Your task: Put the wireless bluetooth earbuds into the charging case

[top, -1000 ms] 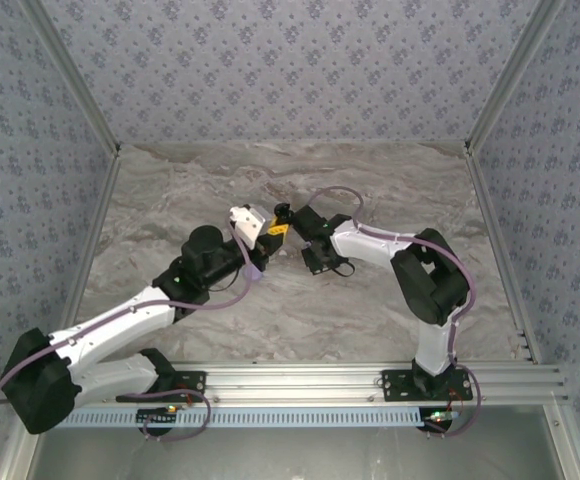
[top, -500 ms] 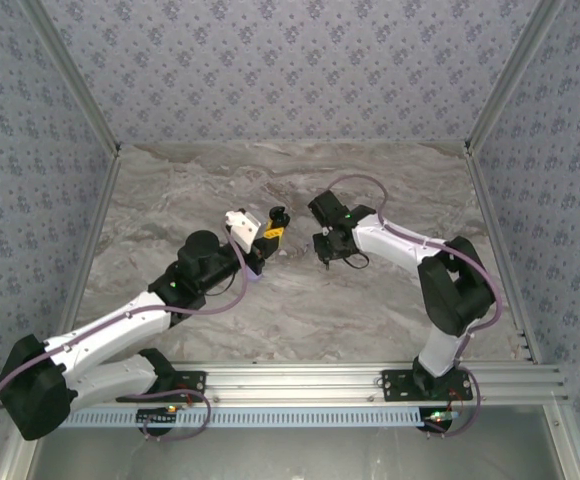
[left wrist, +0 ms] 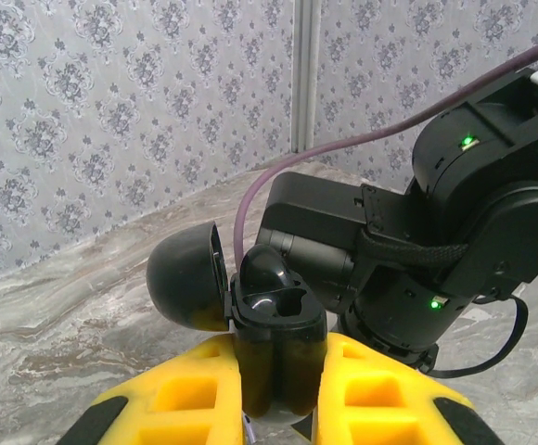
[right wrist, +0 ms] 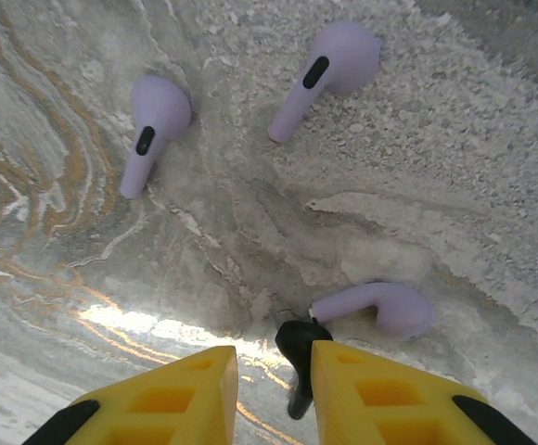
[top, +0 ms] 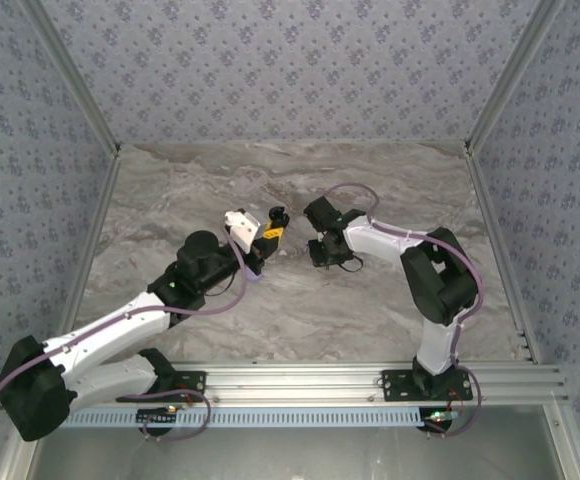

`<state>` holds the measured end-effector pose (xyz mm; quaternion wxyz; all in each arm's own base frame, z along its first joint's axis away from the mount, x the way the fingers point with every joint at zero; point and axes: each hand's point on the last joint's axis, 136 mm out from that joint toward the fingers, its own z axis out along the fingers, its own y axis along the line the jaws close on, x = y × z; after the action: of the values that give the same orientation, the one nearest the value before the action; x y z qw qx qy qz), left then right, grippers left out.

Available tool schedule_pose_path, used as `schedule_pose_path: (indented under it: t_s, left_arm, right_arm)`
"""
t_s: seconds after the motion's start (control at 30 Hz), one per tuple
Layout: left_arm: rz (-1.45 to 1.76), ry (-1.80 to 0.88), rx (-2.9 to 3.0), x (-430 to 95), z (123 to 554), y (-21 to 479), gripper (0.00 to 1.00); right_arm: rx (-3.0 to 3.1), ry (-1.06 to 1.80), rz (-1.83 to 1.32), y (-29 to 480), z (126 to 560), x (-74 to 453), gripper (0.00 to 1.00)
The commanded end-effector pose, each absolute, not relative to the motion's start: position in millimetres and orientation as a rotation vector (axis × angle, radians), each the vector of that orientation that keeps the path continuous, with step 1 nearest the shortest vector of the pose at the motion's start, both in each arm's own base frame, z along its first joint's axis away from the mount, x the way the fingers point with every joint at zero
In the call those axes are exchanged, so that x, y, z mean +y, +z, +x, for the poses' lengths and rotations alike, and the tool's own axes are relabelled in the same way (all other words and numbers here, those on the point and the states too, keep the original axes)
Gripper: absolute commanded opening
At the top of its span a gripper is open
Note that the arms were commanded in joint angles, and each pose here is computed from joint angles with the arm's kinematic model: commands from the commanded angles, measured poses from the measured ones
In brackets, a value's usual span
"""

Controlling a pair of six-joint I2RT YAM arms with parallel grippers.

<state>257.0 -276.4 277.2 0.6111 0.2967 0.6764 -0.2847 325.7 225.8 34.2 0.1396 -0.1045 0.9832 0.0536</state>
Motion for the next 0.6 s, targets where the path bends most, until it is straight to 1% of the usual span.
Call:
schedule_pose_path:
  t_s: [0.0,0.23,0.57]
  left_arm:
    - [0.668,-0.648,1.527,-274,257,289,0.00]
    - [0.668,-0.645,1.529,-274,257,289,0.00]
    - [0.672,-0.645,1.532,-276,258,288,0.00]
  right_arm:
    - [2.885,0.126,-0.277,22,321,220,0.30]
    - [2.887,0.107,-0.292,20,320,220,0.30]
    - [2.820,0.146,-0.289,48,325,224,0.30]
